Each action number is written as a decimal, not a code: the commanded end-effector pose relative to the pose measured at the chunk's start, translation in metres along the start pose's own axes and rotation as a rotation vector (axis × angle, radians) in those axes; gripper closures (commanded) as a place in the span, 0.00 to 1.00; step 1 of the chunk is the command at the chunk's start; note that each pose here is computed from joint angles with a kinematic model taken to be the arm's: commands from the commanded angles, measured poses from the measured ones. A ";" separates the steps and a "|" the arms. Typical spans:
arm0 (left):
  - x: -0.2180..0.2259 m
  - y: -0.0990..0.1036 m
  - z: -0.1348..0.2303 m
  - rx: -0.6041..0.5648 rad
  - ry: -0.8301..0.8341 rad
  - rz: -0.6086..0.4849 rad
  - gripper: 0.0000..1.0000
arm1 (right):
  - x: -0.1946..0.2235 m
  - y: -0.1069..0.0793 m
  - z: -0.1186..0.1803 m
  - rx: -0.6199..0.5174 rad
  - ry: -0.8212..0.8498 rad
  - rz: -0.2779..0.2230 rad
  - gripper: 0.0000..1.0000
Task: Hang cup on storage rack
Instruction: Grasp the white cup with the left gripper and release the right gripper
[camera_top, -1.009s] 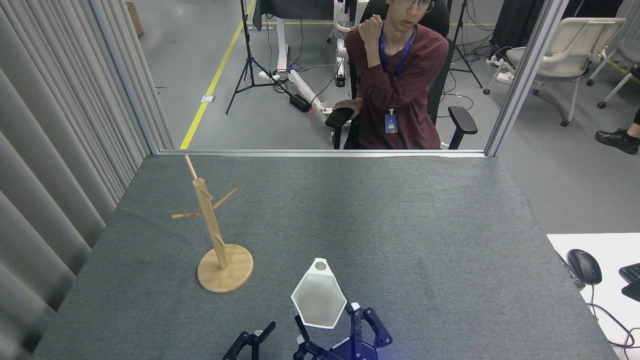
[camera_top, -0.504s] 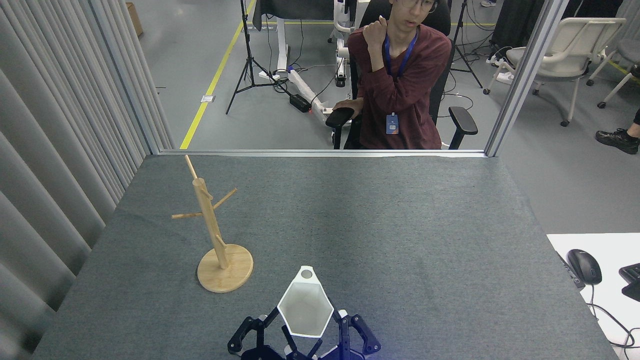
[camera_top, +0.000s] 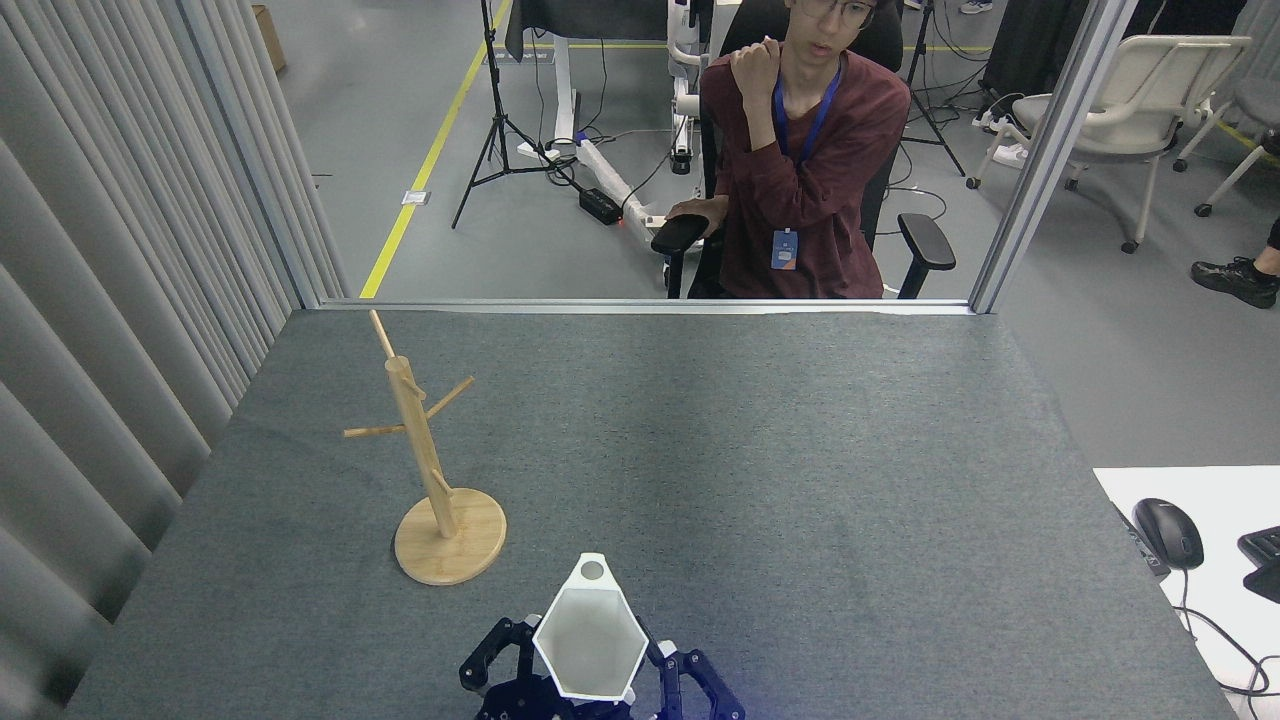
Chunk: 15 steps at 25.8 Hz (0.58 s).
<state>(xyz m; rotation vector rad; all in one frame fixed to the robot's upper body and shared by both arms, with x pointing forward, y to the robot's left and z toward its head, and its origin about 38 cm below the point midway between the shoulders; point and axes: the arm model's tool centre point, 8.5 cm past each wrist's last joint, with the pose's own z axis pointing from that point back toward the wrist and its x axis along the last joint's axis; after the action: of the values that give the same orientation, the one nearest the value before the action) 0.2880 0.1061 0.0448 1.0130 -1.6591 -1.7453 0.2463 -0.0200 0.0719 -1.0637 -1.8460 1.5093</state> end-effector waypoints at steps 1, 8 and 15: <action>0.000 0.002 -0.001 0.006 -0.004 -0.003 0.60 | 0.000 0.000 0.001 0.000 0.002 0.002 0.57; -0.002 0.005 -0.005 0.020 -0.004 -0.007 0.79 | -0.001 0.001 0.001 0.001 0.004 0.002 0.47; -0.002 0.006 -0.005 0.021 -0.003 -0.011 0.78 | -0.002 -0.003 0.001 -0.033 0.011 -0.002 0.02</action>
<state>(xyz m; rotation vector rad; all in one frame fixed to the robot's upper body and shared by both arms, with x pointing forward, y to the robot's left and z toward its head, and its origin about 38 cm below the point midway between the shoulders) 0.2925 0.1047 0.0508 1.0305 -1.6808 -1.7361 0.2472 -0.0224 0.0723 -1.0730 -1.8451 1.4977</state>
